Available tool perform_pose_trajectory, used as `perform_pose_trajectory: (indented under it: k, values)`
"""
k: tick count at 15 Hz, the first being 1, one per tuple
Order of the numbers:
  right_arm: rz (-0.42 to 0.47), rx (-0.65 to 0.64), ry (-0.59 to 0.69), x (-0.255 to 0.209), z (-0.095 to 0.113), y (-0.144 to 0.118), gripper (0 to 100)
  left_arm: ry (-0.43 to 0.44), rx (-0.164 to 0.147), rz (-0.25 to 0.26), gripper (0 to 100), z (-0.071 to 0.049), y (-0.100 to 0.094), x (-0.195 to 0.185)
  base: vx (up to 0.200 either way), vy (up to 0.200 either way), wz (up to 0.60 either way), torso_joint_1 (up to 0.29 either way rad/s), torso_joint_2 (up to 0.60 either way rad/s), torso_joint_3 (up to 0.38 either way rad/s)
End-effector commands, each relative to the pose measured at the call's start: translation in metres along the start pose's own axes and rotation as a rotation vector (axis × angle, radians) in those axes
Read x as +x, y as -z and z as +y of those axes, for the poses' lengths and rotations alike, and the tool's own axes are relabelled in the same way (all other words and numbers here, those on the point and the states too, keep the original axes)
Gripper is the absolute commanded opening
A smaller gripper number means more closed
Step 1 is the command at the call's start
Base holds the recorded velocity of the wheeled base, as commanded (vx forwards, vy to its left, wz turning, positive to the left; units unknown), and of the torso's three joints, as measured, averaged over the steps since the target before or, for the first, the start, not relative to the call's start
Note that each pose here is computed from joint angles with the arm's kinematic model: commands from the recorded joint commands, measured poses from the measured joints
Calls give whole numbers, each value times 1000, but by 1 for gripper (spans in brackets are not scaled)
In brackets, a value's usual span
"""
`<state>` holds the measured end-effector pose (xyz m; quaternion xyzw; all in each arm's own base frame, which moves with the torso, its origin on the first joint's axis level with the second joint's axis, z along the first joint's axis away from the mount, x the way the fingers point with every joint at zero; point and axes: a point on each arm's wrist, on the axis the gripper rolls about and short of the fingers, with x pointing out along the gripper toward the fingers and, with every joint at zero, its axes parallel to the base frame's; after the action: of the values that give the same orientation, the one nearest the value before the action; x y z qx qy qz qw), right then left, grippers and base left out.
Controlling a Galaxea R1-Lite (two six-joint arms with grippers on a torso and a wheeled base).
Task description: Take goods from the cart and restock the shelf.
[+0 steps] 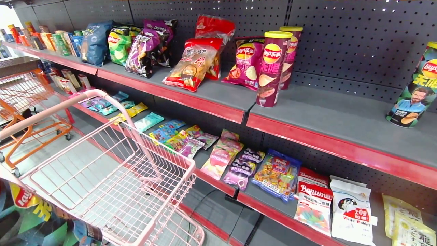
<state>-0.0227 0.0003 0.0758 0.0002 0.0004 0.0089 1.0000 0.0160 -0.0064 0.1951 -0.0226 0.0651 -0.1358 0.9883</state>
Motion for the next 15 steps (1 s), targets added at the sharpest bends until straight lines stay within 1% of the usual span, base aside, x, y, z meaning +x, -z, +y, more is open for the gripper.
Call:
perform_pose_trajectory:
  k: [1,2,3,7,10,11,13,14,15]
  values:
    - [-1,0,-1,0,0,0,100,-41,13,-25,0,-1,1,-5,0,0,0,188,-510,-315]
    - [-1,0,-4,0,0,0,100,-42,16,-25,0,-1,1,-5,0,0,0,222,-535,-339]
    - [-1,0,-2,0,0,0,100,-54,50,-35,0,-1,1,-7,0,0,0,212,-554,-349]
    - [1,1,-2,0,0,0,100,-55,60,-58,0,-3,2,-12,0,0,0,239,-593,-353]
    - [1,4,-2,0,0,0,100,-54,64,-70,0,-3,2,-14,0,0,0,181,-440,-260]
    - [1,6,-2,0,0,0,100,-58,68,-73,0,-3,2,-14,0,0,-600,80,-207,-110]
    - [-1,3,-4,0,0,0,100,-127,99,-83,0,-3,2,-16,0,0,-600,24,-41,-31]
    - [-1,4,-4,0,0,0,100,-161,103,-87,0,-2,2,-18,0,0,-600,2,-27,-12]
    - [-1,4,-4,0,0,0,100,-175,105,-96,0,-3,3,-19,0,0,-600,22,2,-7]
